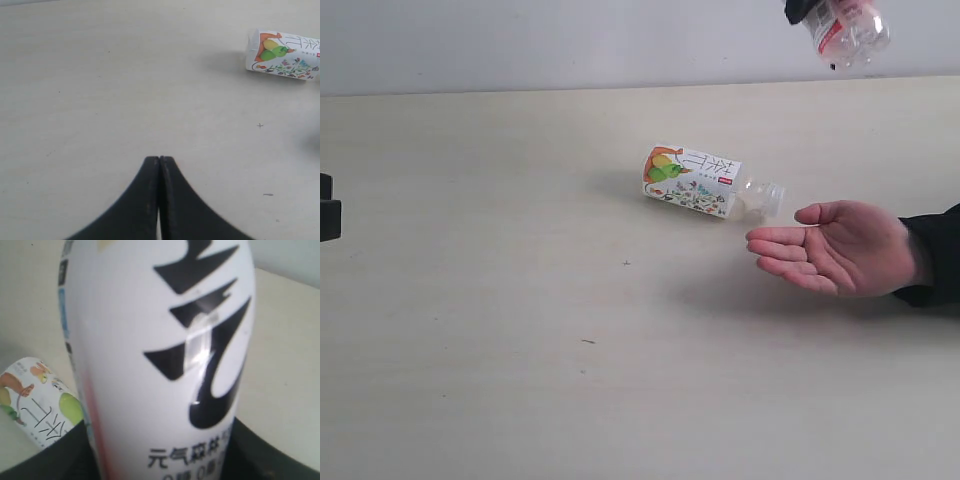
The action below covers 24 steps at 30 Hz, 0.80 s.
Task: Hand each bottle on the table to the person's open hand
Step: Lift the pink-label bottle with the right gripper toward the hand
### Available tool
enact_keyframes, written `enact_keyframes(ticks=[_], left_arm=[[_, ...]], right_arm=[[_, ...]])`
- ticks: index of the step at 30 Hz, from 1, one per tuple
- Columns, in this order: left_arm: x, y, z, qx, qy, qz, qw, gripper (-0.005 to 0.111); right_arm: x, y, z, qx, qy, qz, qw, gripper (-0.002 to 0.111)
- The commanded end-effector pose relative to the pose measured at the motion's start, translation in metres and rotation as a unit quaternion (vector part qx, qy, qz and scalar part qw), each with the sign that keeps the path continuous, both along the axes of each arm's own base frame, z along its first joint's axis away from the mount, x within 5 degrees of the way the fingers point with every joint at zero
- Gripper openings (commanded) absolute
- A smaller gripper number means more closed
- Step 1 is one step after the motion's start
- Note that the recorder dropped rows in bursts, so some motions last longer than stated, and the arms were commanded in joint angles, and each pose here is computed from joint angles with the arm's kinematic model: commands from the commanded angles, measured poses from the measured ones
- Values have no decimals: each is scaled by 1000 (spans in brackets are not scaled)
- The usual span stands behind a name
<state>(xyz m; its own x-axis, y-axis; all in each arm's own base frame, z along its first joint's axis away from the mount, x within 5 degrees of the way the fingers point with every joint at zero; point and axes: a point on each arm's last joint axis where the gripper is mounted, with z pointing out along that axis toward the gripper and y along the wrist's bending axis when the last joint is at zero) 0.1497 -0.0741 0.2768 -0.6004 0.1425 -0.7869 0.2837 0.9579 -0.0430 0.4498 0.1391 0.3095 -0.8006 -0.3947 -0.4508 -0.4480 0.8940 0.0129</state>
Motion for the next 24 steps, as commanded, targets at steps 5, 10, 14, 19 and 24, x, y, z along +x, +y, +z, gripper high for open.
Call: enact_keyframes(ticks=[5,10,14,19,24], left_arm=[[0,0,0,-7,-4,2,1000,0],[0,0,0,-7,-4,2,1000,0],[0,0,0,-7,-4,2,1000,0],[0,0,0,-7,-4,2,1000,0],[0,0,0,-7,-4,2,1000,0]], right_arm=[[-54,-13,3,-6,54,-5,999,0],[-93,-19,-24,5,133,-9,991,0],[-124,-28,-38,-3,175,-11,985,0],[-158,-38,-48,7,163,-43,986,0],[-178,-40,-66,42,153,-71,985,0]])
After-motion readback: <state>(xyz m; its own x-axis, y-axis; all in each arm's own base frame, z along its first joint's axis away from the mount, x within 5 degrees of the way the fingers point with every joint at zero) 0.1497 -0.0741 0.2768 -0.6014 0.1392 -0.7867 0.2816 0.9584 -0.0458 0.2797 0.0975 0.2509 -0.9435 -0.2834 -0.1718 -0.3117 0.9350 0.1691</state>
